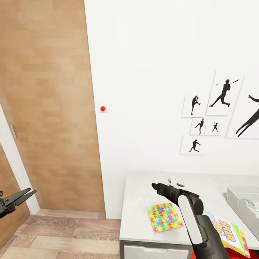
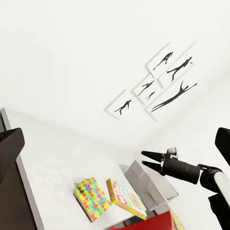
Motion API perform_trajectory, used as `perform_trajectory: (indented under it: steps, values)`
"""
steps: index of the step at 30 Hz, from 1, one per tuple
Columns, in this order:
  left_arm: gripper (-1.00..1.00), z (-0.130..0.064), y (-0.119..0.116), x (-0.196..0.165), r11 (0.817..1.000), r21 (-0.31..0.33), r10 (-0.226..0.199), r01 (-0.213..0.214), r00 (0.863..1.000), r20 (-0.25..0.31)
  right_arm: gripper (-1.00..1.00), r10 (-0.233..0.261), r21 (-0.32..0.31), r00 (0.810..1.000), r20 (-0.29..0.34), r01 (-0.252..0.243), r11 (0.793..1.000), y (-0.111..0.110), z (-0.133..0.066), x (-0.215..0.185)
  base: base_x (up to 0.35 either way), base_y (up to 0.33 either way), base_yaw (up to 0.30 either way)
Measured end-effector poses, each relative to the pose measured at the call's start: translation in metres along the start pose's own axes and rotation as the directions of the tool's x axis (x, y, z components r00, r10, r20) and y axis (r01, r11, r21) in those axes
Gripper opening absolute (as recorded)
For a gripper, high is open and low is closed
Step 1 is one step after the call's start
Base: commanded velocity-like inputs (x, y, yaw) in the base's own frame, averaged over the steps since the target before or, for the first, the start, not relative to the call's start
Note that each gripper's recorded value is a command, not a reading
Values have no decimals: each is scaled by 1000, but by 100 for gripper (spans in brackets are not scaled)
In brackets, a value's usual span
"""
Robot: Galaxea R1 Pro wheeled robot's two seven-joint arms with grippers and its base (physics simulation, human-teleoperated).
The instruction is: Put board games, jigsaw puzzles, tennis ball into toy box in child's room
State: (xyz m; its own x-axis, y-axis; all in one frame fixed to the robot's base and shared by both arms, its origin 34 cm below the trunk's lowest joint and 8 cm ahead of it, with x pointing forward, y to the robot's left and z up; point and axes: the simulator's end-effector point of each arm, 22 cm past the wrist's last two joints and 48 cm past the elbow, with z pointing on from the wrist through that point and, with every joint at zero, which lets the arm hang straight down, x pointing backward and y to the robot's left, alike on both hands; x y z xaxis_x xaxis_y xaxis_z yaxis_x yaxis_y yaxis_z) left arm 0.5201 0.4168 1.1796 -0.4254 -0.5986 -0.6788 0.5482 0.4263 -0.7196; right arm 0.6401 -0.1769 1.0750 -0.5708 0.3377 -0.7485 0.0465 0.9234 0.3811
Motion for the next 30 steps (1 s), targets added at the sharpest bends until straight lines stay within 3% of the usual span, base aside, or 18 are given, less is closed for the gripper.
perform_trajectory:
  steps: [30]
  values:
    - [100, 3, 19, 10, 999, -30, -33, 32, 999, -21, 100, 2, 16, 999, -46, -1, 1000, -9, 17, 18, 21, -15, -77]
